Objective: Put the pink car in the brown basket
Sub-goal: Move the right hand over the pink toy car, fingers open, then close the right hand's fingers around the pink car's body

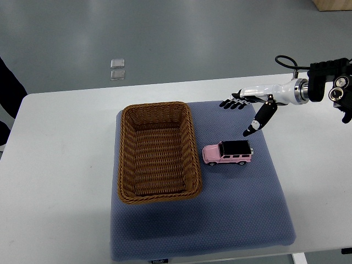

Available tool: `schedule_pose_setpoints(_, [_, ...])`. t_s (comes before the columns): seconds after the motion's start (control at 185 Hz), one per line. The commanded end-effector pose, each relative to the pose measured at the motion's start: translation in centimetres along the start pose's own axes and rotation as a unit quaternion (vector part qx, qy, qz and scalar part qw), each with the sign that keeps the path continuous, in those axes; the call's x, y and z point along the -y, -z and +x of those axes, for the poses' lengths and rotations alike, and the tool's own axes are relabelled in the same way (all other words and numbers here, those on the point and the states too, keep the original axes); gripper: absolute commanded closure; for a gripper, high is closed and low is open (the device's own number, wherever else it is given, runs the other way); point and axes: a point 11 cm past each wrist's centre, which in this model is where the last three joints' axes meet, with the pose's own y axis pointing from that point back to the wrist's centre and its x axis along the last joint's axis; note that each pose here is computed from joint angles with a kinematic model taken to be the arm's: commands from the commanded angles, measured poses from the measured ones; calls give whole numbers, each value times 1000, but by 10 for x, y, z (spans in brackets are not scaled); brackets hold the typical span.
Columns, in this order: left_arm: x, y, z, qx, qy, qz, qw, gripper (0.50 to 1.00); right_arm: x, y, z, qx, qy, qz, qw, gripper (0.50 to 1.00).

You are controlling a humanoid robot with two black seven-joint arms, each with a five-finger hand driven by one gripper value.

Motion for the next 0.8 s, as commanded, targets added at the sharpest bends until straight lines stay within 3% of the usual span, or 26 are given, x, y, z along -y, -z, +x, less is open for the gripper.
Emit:
schedule_pose_setpoints(0.0, [0, 0, 0, 0, -1, 0, 1000, 500, 0, 4, -10, -10, 14, 1, 1000, 587])
schedule_pose_setpoints(0.254, [0, 0, 2, -1, -3, 0, 1000, 500, 15, -9, -41, 7, 23, -1, 1000, 587])
schedule_pose_setpoints(0.794, [0, 0, 4, -1, -6, 1, 1000, 500, 32, -20, -65, 28, 16, -2, 999, 589])
